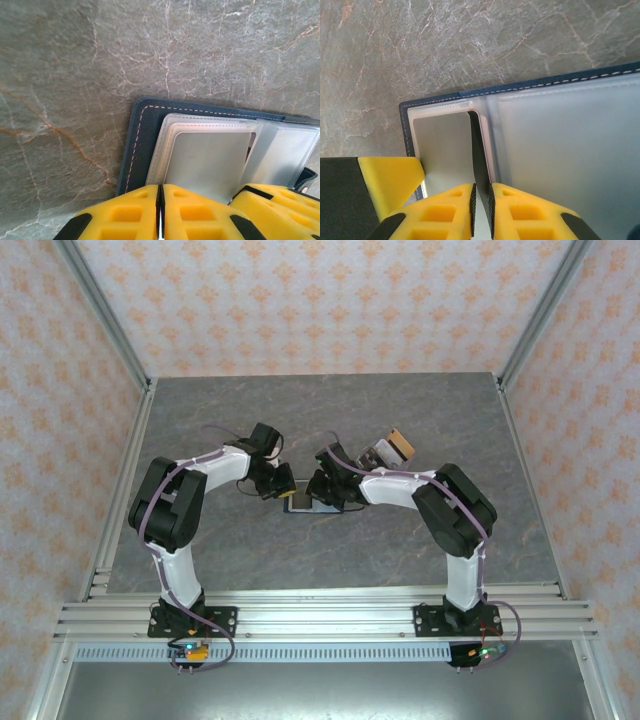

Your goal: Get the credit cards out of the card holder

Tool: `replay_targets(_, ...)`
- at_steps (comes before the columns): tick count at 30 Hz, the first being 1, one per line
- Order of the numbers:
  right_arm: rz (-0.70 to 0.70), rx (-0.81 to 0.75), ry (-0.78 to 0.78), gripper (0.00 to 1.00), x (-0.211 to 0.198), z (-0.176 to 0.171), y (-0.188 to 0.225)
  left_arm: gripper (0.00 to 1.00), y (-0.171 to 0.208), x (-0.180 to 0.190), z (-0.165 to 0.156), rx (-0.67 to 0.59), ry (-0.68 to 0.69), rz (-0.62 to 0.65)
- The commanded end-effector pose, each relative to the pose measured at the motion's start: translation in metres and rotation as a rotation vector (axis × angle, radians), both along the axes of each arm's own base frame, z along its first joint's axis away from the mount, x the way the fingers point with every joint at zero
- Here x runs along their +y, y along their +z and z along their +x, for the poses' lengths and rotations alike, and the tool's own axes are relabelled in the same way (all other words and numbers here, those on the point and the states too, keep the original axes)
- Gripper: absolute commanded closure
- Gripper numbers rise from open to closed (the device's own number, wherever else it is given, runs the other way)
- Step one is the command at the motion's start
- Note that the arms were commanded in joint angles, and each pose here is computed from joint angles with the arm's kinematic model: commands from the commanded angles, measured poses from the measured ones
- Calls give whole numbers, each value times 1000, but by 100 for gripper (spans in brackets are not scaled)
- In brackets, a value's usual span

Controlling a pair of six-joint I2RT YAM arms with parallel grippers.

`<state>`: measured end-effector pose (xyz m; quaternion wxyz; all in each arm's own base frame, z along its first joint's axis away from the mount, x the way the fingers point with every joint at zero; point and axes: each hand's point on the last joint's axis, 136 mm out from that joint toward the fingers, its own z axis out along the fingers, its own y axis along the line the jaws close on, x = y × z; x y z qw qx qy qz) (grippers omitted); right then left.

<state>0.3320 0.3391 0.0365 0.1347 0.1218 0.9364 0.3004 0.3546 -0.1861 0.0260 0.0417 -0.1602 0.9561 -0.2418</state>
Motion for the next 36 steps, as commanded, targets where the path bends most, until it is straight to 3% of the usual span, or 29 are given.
replay_targets(1, -19, 4, -22, 83, -7, 2, -2, 89, -19, 6, -9, 30, -18, 46)
replay_targets(8, -49, -12, -30, 84, -15, 2, 0, 92, -21, 9, -10, 32, -20, 61)
replay_targets(23, 45, 21, 29, 83, 3, -1, -7, 93, -23, 6, -14, 41, -25, 37)
replay_targets(36, 179, -36, 58, 87, 18, 3, 15, 93, -26, 7, -18, 50, -27, 39)
